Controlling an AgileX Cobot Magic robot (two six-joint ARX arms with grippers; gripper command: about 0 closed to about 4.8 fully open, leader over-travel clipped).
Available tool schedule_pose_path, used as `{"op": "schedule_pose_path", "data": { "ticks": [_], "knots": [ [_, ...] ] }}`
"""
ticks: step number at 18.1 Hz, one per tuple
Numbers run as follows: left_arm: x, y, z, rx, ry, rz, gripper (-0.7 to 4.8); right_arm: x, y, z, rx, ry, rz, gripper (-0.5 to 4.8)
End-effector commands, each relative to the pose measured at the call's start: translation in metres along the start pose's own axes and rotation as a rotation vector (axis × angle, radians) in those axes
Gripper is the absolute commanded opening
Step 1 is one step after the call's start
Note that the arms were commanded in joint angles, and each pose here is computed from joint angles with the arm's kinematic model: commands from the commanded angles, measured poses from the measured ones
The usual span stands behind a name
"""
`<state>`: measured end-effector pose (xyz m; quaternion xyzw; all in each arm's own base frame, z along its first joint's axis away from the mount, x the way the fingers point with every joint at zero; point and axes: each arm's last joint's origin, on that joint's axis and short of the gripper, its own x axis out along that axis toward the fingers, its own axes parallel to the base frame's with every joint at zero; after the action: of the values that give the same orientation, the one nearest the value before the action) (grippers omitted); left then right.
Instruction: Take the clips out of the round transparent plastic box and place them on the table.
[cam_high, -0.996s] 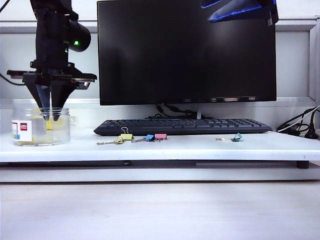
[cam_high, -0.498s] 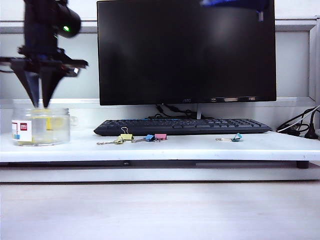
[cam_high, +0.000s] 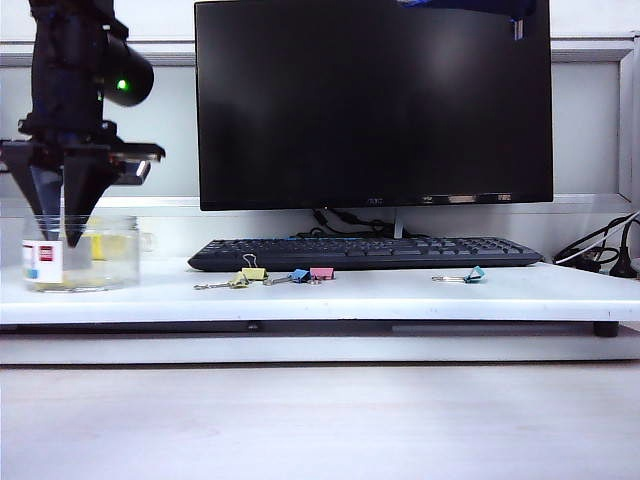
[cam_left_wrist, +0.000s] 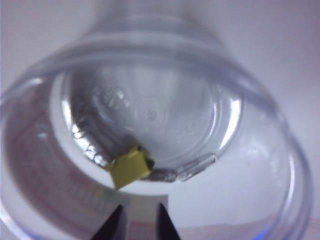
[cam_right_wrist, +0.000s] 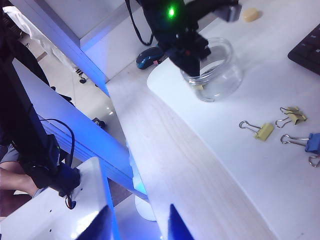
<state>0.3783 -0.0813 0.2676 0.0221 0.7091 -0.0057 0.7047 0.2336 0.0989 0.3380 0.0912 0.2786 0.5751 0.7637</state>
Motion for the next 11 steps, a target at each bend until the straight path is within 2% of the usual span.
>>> {"op": "schedule_pose_path", "data": {
  "ticks": [1, 6, 7, 8, 11],
  "knots": [
    [-0.0025, 0.0001, -0.0022, -0.025, 0.006, -0.007, 0.94, -0.0008, 0.0017, 0.0018, -0.016, -0.008, 0.010, 1.48],
    [-0.0012, 0.0006, -0.0018, -0.038, 0.010, -0.005, 0.95, -0.0008, 0.0017, 0.0011, -0.010, -0.004, 0.010, 1.48],
    [-0.0001, 0.0005, -0.0014, -0.038, 0.013, -0.003, 1.06, -0.0008, 0.0017, 0.0010, -0.009, -0.003, 0.010, 1.48],
    [0.0011, 0.0006, -0.0008, -0.045, 0.015, 0.004, 1.93, -0.0008, 0.0018, 0.0004, -0.003, 0.001, 0.010, 1.48],
    [0.0011, 0.0007, -0.0008, -0.044, 0.014, 0.008, 1.93, -0.0008, 0.0020, -0.0006, 0.007, 0.007, 0.017, 1.48]
  ]
}}
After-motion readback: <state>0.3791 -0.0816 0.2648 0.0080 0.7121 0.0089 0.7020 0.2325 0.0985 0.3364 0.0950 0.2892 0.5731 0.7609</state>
